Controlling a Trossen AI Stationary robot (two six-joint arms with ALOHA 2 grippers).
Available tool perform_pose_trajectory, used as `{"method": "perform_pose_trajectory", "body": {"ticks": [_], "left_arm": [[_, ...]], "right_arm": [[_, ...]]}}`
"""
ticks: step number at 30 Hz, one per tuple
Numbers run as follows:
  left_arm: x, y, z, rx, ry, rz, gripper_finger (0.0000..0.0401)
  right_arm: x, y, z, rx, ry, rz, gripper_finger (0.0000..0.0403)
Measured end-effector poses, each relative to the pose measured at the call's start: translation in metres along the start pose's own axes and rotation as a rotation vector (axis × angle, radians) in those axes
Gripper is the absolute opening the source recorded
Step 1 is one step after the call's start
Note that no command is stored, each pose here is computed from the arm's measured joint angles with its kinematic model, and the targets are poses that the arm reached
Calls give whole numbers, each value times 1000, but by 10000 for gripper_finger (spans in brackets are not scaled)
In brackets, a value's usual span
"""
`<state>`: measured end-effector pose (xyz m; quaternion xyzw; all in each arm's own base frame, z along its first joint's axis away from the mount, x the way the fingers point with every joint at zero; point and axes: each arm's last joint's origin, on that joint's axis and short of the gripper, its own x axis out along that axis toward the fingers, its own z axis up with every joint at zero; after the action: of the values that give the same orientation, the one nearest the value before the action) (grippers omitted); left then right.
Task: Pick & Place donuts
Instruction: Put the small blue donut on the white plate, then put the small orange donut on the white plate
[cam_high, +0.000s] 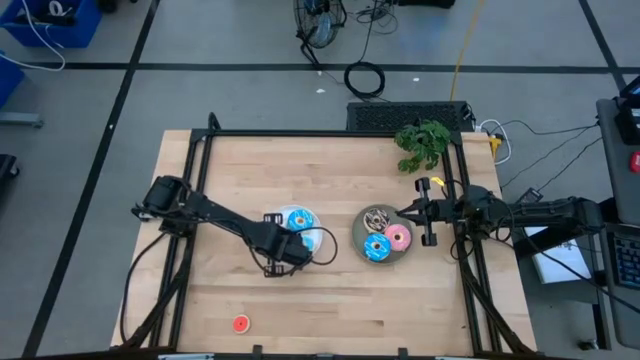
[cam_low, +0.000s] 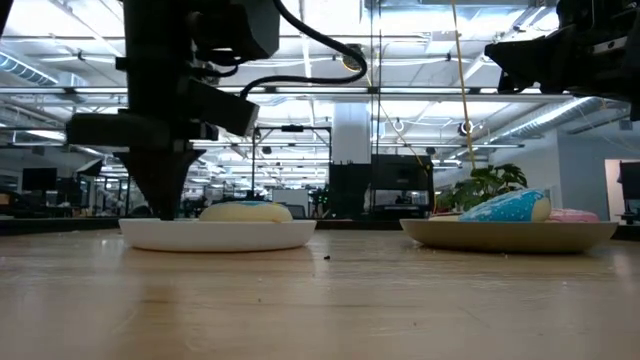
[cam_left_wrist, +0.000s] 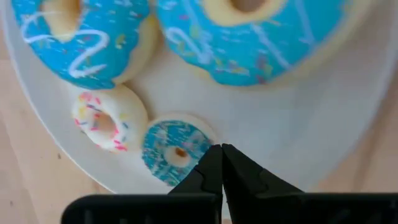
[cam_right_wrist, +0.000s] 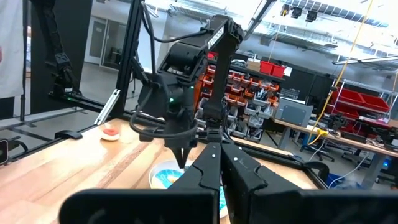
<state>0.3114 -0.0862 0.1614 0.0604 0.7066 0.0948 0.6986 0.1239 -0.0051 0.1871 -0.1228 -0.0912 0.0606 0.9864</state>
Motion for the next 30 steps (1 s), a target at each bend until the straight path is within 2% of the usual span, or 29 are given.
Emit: {"method": "perform_pose_trajectory", "body": {"ticks": [7,25,30], "left_arm": [[-2,-12,-2,26,1,-94,9],[-4,-17,9,-6,-121,-121,7],[-4,-16,9,14,-131,-81,3]], "right_arm": [[0,0,0,-1,0,0,0],[0,0,0,0,0,0,0],[0,0,0,-1,0,0,0]]}}
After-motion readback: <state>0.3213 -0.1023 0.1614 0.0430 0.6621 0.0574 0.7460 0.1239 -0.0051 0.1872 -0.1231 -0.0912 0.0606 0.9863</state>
